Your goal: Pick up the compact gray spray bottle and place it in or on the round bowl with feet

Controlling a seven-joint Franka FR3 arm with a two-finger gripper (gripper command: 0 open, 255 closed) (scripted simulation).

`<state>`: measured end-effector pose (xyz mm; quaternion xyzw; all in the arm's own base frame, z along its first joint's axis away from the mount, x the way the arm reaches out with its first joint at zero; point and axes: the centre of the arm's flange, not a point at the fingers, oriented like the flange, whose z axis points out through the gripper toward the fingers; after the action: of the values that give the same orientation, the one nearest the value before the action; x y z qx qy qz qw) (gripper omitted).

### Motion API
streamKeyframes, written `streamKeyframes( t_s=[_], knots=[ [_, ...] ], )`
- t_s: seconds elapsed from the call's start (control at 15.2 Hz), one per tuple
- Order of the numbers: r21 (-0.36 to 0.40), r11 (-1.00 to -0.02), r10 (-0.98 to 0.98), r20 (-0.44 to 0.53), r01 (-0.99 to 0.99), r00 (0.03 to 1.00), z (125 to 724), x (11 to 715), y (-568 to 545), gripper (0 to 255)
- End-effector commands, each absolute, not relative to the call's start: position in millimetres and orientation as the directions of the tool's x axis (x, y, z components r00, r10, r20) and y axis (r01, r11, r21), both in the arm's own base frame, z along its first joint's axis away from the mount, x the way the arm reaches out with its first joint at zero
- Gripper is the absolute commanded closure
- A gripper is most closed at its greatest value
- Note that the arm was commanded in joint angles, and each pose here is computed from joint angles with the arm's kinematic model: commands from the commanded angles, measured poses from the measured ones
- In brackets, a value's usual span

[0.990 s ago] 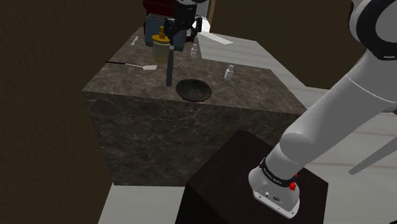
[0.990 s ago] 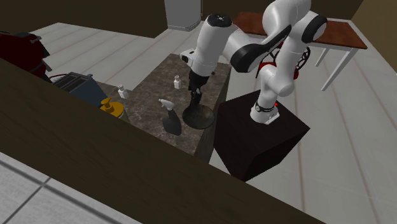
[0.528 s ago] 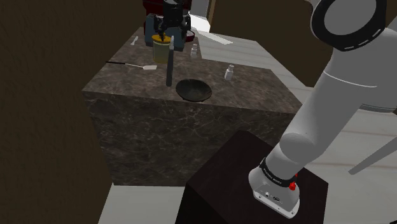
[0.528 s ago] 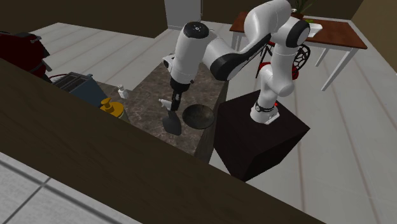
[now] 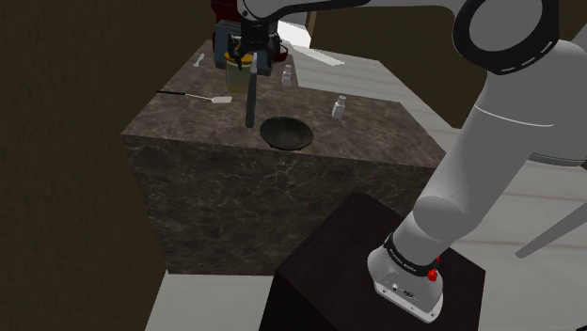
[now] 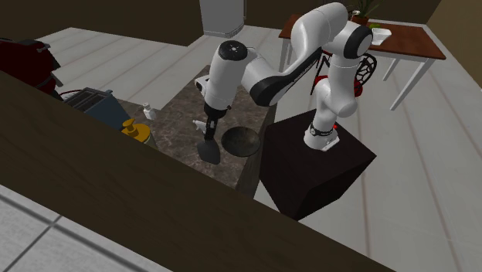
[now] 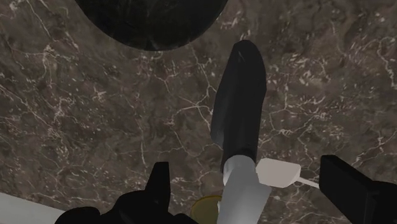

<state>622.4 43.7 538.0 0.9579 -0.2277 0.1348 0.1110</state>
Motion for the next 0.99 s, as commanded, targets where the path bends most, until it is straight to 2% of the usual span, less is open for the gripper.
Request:
streamKeyframes(
  t_s=[0.0,0.26,0.33,0.92],
  knots=[
    [0.151,-0.872,-0.406,0.309,-0.466,0.860,537.1,622.4,43.5,0],
    [0.151,-0.872,-0.406,0.309,-0.466,0.860,537.1,622.4,43.5,0],
    [0.151,-0.872,-0.406,0.309,-0.466,0.860,537.1,622.4,43.5,255],
    [0.151,-0.872,-0.406,0.309,-0.466,0.860,537.1,622.4,43.5,255]
  ],
)
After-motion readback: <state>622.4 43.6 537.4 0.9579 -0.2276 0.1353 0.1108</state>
